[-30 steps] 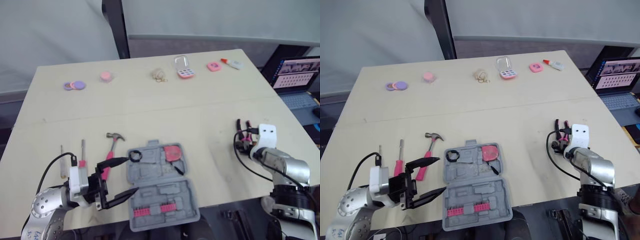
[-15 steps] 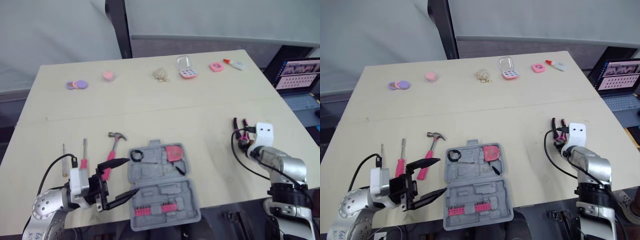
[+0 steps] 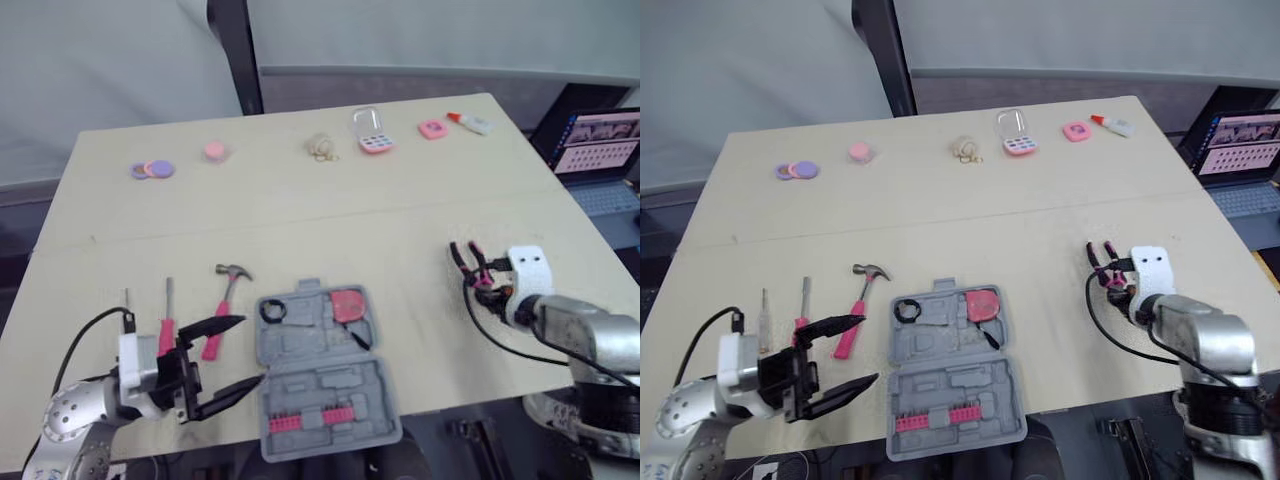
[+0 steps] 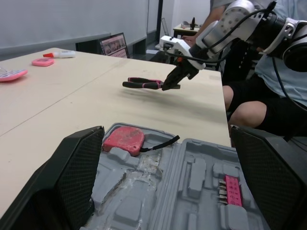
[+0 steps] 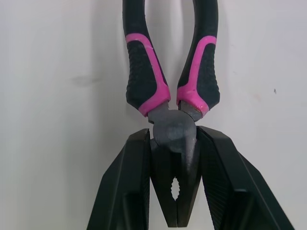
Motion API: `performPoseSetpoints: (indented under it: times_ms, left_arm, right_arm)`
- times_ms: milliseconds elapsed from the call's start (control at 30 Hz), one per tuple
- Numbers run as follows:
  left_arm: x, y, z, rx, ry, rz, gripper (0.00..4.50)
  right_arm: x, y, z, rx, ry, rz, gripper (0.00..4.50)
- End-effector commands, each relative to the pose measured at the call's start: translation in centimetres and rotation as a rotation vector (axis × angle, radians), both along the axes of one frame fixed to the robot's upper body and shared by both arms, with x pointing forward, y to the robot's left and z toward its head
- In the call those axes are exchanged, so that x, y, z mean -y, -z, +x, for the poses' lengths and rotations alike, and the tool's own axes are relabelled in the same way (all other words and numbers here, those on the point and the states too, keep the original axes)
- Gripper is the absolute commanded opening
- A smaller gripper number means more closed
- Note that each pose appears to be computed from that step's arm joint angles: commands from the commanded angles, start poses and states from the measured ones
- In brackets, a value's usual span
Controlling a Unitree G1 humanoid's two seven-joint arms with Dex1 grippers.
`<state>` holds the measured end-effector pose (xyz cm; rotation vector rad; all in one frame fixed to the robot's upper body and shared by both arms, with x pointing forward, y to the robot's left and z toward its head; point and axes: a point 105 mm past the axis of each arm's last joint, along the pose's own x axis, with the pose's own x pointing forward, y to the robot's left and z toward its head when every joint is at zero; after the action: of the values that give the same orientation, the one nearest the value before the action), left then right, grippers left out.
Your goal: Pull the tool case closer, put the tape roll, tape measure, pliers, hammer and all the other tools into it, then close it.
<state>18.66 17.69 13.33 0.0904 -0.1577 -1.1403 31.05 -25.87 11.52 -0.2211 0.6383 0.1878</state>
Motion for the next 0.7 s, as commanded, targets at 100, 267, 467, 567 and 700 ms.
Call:
performPoseSetpoints:
  times_ms: [100,267,467,567,700]
  left_arm:
    - [-1.3,-1.2,-1.1,0.021,0.014,0.009,4.5]
    - [-2.6,-1.3,-2.4,0.01,0.012,0.034,4.5]
    - [-4.4,0.2,-3.7,-0.035,-0.025,0.073,4.5]
    - [-4.7,0.6,-4.3,-0.046,-0.048,0.074,4.5]
    - [-5.2,1.4,-5.3,-0.061,-0.079,0.078,4.5]
  right_arm:
    - [-5.1,-3.3,-2.7,0.0,-0.426,-0.07,0.96]
    - [-8.3,-4.0,-4.9,-0.061,-0.747,-0.141,0.96]
    - [-12.0,-4.2,-5.3,-0.131,-0.975,-0.158,0.96]
    - [-13.1,-4.1,-5.0,-0.153,-1.032,-0.207,0.96]
    - [-14.7,-3.5,-5.3,-0.202,-1.137,-0.271,0.96]
